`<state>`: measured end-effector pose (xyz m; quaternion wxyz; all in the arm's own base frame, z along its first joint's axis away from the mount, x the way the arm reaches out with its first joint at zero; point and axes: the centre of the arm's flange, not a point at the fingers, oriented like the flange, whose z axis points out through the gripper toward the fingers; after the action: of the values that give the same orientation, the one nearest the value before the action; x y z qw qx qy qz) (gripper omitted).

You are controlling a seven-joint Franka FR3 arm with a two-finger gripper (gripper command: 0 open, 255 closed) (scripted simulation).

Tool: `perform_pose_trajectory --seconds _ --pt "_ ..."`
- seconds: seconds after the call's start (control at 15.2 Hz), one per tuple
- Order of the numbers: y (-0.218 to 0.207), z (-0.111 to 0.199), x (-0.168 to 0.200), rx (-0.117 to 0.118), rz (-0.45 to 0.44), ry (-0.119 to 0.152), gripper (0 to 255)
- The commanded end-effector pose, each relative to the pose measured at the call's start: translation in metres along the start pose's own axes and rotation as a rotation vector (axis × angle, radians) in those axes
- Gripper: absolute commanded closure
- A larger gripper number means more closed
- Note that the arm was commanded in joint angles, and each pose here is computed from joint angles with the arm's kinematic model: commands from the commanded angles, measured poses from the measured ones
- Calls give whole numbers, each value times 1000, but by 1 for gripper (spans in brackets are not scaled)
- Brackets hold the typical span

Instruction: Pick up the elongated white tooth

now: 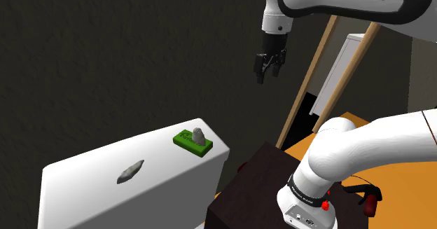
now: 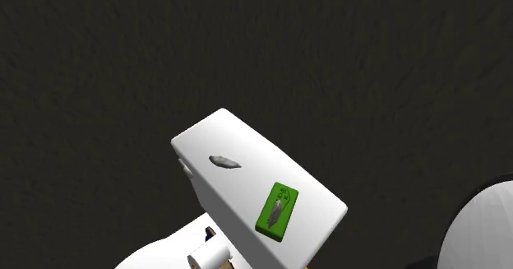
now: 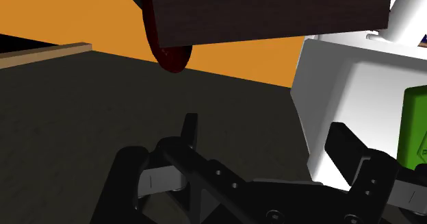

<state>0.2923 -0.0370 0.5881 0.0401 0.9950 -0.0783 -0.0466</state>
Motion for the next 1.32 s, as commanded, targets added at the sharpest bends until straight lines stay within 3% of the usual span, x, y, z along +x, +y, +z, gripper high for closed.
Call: perform_pose_trajectory --seconds 0.0,0.66,1.25 --pt "0 0 0 0 0 0 0" --pt "-116 42 -13 45 246 -48 0" --pt "-221 75 -2 86 467 -92 0"
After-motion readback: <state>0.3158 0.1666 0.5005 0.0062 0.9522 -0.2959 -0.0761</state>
